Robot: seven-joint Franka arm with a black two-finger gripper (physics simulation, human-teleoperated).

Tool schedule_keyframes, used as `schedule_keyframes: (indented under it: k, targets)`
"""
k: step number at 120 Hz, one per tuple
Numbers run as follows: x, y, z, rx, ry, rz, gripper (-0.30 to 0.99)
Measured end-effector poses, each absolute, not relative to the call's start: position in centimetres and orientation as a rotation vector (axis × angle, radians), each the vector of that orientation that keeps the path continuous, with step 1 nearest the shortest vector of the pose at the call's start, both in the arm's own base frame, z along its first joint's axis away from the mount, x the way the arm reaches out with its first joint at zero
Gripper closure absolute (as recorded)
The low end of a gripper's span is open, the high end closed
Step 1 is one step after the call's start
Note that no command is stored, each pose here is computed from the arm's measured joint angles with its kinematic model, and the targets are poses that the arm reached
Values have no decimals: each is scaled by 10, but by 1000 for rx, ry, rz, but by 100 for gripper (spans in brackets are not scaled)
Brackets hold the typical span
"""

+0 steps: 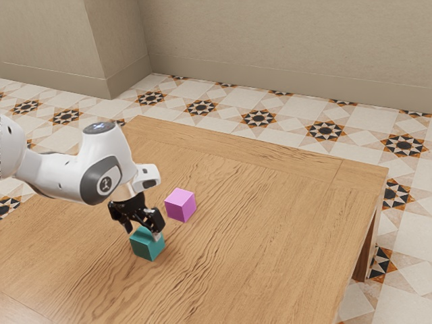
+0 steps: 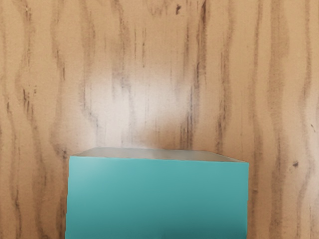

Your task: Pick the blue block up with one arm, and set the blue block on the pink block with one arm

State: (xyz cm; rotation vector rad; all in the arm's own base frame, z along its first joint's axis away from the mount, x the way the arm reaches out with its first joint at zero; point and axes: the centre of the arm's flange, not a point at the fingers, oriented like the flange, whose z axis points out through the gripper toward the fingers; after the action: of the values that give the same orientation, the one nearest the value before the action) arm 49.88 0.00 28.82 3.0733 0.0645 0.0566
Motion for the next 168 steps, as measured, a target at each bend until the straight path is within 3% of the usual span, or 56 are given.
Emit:
schedule_keyframes:
  k: [61,85,110,137,168]
  targets:
    - [499,0,256,3062,67,21,0]
    - [501,1,259,3065,64,41,23]
    - [506,2,273,3074,56,87,32]
    - [562,6,340,3112,-24,262,33]
    - [612,7,337,3131,-53,231,33]
